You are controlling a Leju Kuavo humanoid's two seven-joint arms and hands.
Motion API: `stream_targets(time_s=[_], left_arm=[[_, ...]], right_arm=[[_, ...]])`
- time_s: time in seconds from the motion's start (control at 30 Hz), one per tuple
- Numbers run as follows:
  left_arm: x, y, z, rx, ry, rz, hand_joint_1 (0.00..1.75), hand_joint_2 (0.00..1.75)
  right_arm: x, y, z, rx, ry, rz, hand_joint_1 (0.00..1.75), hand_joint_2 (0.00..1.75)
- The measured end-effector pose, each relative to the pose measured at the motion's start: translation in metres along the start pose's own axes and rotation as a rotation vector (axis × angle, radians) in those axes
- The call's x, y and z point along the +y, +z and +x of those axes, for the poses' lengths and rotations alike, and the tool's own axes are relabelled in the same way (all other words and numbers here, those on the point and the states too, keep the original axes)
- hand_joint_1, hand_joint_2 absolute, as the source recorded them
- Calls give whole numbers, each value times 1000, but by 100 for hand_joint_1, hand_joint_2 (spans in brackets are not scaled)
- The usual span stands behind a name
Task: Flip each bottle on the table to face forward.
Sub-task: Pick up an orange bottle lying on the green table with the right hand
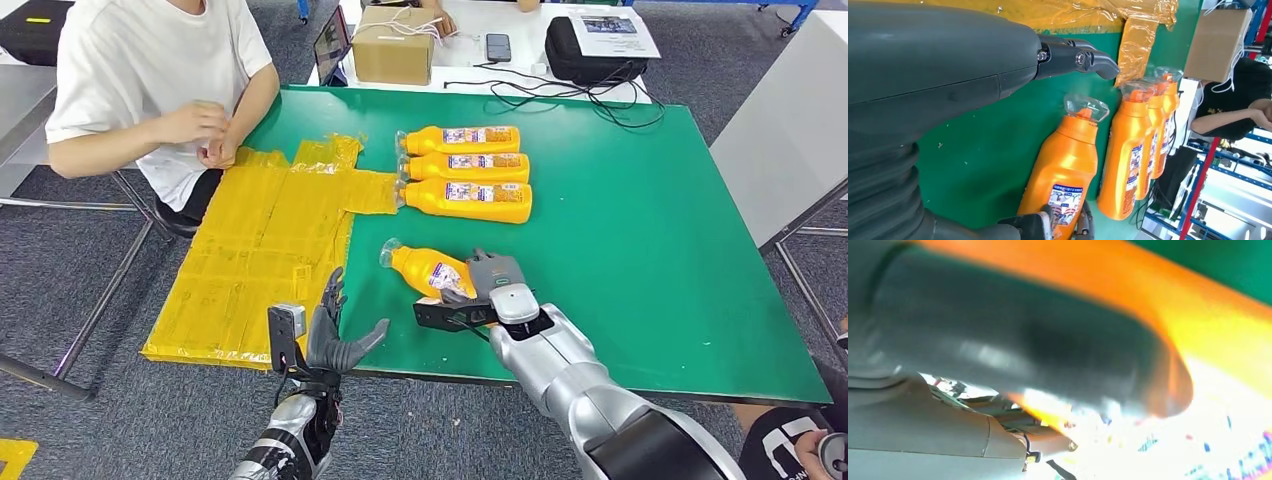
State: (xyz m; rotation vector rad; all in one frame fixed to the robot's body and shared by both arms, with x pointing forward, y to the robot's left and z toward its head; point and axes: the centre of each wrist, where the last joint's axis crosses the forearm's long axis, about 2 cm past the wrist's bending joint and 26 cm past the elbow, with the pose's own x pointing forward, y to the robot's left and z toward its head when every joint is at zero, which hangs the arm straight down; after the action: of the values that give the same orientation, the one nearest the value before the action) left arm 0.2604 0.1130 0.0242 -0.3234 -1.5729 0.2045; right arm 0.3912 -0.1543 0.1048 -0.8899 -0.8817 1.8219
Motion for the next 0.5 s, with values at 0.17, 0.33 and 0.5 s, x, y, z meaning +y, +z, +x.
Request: stream_targets(time_s=[0.17,0.33,0.5], left_arm=[[1,0,-1,3,-3,2,0,175],[2,1,-2,3,-7,4,0,175],[3,2,-3,11,-13,5,0,175]], right_arm=[[-5,0,3,-23,-16,-9,175,175],[-6,0,5,-33,-24,-13,175,175],[-6,0,8,-43,-18,-13,175,175]])
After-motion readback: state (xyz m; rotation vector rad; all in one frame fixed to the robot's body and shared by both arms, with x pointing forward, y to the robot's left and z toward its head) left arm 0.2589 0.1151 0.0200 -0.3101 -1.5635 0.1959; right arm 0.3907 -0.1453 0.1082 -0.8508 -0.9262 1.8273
